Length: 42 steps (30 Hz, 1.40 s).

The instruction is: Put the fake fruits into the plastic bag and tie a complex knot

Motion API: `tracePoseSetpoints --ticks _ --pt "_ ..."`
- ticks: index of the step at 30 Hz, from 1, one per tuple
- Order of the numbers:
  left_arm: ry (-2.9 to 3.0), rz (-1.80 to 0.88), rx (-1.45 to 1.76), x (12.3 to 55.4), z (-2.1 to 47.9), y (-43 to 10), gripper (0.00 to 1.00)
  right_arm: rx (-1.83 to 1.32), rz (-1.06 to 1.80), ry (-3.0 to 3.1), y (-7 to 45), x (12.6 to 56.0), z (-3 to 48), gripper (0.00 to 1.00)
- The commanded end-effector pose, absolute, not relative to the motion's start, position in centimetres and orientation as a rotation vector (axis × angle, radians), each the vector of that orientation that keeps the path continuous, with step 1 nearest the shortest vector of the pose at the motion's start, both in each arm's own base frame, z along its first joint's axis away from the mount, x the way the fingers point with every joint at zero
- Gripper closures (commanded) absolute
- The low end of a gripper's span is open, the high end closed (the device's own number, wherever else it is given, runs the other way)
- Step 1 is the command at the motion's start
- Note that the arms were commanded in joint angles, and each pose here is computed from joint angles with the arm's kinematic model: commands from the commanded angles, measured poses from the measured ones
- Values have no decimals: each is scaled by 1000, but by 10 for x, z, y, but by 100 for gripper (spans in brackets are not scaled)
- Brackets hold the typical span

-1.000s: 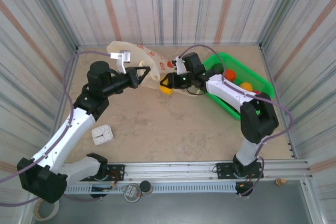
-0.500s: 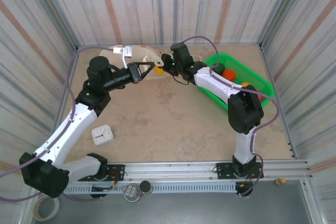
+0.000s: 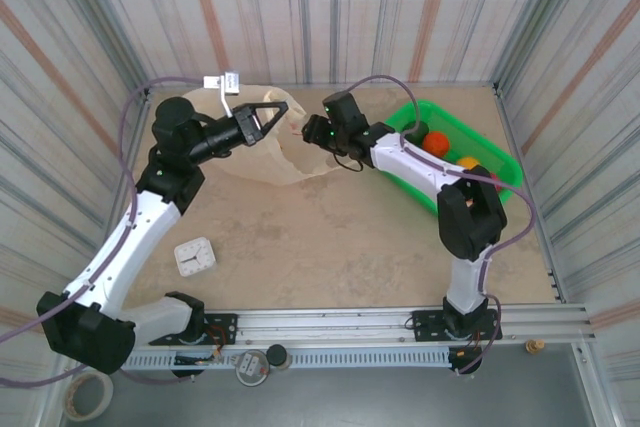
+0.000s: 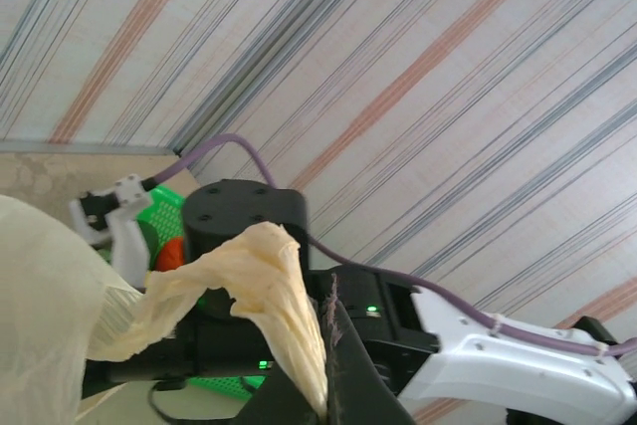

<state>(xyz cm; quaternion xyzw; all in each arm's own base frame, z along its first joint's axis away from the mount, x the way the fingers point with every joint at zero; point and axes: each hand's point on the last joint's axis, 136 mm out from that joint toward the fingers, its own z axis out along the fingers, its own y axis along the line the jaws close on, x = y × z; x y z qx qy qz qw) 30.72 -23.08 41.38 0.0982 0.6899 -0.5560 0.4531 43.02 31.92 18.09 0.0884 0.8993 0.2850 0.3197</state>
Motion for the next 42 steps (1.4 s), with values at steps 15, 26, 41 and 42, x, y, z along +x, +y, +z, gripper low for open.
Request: tracePoseSetpoints --ticks 15,26,41,42 --pt "1836 -1303 238 314 360 -235 100 -31 713 2217 230 362 259 38" --pt "1855 -1304 216 314 346 -232 100 473 426 2301 90 381 224 39" --pt "1888 -1354 194 323 333 -237 100 1469 328 2190 28 468 150 41" --pt "1889 -1358 192 323 332 -238 100 1532 326 2174 27 472 144 41"
